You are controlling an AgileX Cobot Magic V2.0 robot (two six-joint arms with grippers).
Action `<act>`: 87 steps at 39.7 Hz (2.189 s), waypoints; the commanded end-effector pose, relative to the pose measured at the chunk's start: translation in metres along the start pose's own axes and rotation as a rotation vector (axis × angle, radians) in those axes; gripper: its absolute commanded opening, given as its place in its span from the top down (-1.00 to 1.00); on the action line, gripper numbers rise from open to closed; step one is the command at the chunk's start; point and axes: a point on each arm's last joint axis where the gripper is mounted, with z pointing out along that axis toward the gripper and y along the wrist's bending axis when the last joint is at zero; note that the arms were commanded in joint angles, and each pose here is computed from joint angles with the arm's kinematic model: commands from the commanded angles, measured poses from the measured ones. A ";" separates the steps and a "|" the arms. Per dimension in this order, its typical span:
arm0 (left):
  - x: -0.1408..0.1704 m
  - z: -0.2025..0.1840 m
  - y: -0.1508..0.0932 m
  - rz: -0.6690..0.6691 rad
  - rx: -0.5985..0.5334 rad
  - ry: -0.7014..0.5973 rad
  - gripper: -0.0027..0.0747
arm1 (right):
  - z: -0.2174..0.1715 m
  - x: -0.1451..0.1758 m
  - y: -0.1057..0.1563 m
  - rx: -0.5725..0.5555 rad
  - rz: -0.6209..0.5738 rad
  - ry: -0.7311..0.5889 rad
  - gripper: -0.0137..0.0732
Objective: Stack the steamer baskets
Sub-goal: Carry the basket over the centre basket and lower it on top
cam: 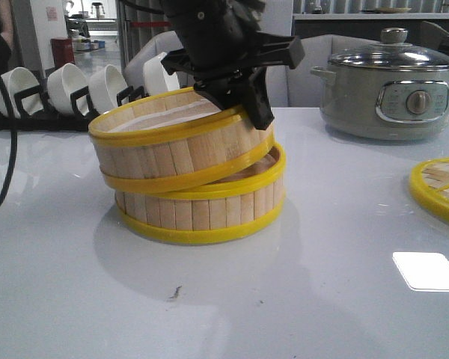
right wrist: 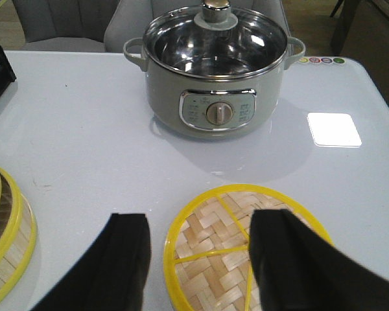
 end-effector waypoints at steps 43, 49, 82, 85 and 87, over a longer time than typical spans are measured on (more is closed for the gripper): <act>-0.022 -0.020 -0.043 0.058 0.053 -0.200 0.71 | -0.008 -0.021 0.000 0.001 0.007 -0.135 -0.38; -0.022 -0.020 -0.044 0.060 0.054 -0.202 0.71 | -0.008 -0.021 0.000 0.001 0.007 -0.135 -0.38; -0.031 -0.035 -0.046 0.090 0.039 -0.213 0.71 | -0.008 -0.021 0.000 0.001 0.007 -0.135 -0.38; -0.031 -0.035 -0.046 0.090 0.040 -0.209 0.71 | -0.008 -0.021 0.000 0.001 0.007 -0.135 -0.38; -0.031 -0.035 -0.046 0.090 0.040 -0.209 0.71 | -0.008 -0.021 0.000 0.001 0.007 -0.135 -0.38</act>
